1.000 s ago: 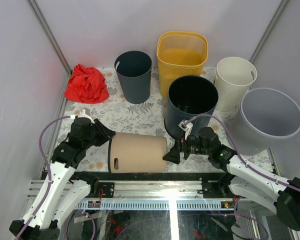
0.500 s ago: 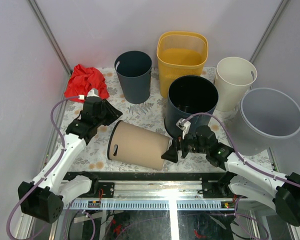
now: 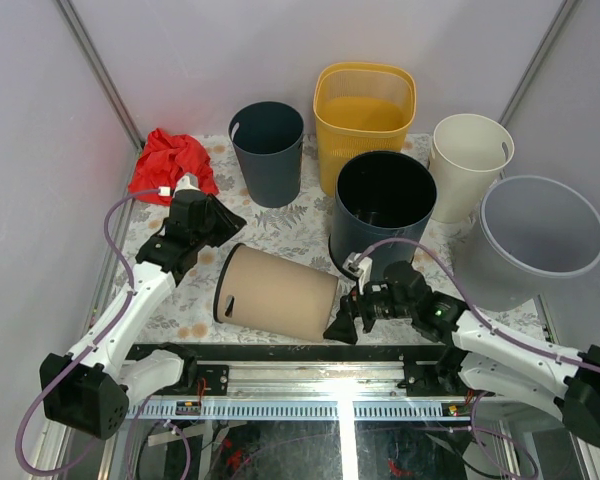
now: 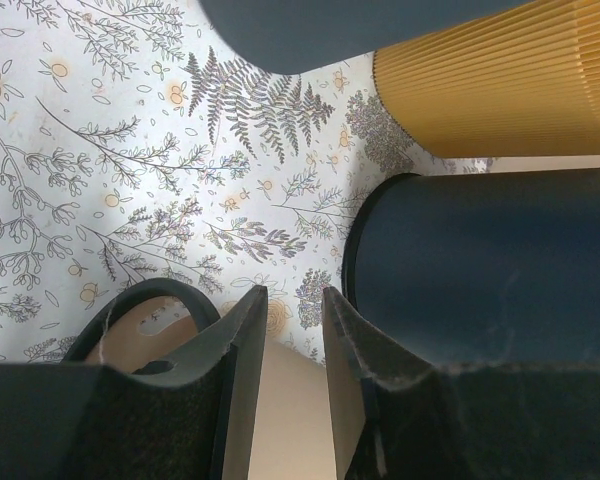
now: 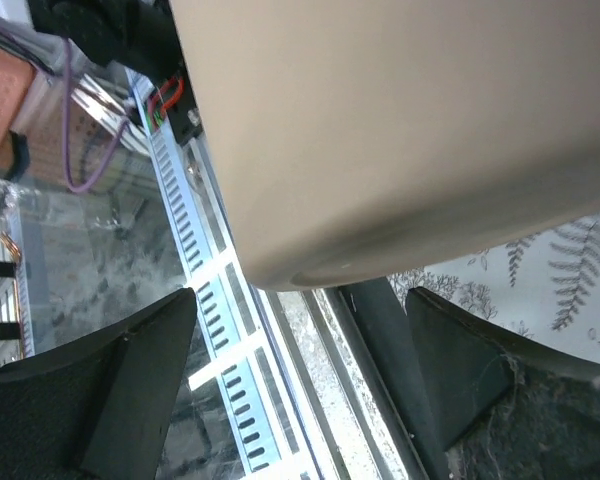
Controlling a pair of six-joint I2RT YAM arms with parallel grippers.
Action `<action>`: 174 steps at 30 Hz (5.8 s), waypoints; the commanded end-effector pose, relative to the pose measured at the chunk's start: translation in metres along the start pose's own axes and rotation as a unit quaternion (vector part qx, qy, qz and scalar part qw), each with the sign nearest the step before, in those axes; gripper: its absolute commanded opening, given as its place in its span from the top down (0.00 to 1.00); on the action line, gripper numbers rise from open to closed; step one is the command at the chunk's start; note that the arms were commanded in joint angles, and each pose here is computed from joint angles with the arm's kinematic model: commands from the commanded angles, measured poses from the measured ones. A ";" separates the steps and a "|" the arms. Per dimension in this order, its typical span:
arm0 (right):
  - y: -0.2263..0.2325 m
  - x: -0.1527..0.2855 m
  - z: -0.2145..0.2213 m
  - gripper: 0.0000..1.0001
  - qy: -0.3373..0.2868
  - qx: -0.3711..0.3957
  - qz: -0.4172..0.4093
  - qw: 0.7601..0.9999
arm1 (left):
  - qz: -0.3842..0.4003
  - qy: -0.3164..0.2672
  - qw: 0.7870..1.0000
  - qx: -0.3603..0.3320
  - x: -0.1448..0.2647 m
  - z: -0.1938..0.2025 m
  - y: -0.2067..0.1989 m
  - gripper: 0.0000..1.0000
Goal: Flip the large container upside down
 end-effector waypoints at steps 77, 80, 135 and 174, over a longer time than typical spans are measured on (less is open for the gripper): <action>-0.035 -0.058 -0.041 0.09 -0.123 0.025 0.198 0.972 | -0.152 -0.107 0.968 -0.171 0.017 -0.004 0.004 0.93; -0.034 -0.059 -0.042 0.09 -0.124 0.028 0.196 0.972 | -0.159 -0.102 0.968 -0.166 0.016 -0.001 0.007 0.94; -0.038 -0.085 -0.080 0.12 -0.111 0.063 0.274 0.953 | -0.139 -0.233 0.956 -0.113 0.011 -0.006 0.026 0.62; 0.032 -0.074 -0.121 0.14 -0.114 0.088 0.189 0.971 | -0.144 -0.211 0.965 -0.063 0.011 0.022 0.050 0.99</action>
Point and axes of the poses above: each gripper's point midway between its finger pads, its own x axis back along the fingers, its own y axis along the line the jaws close on, z = x × y, the point moved 3 cm from there along x, back along the fingers, and after that the axes turned 13 degrees about -x, right-handed, at the moved point
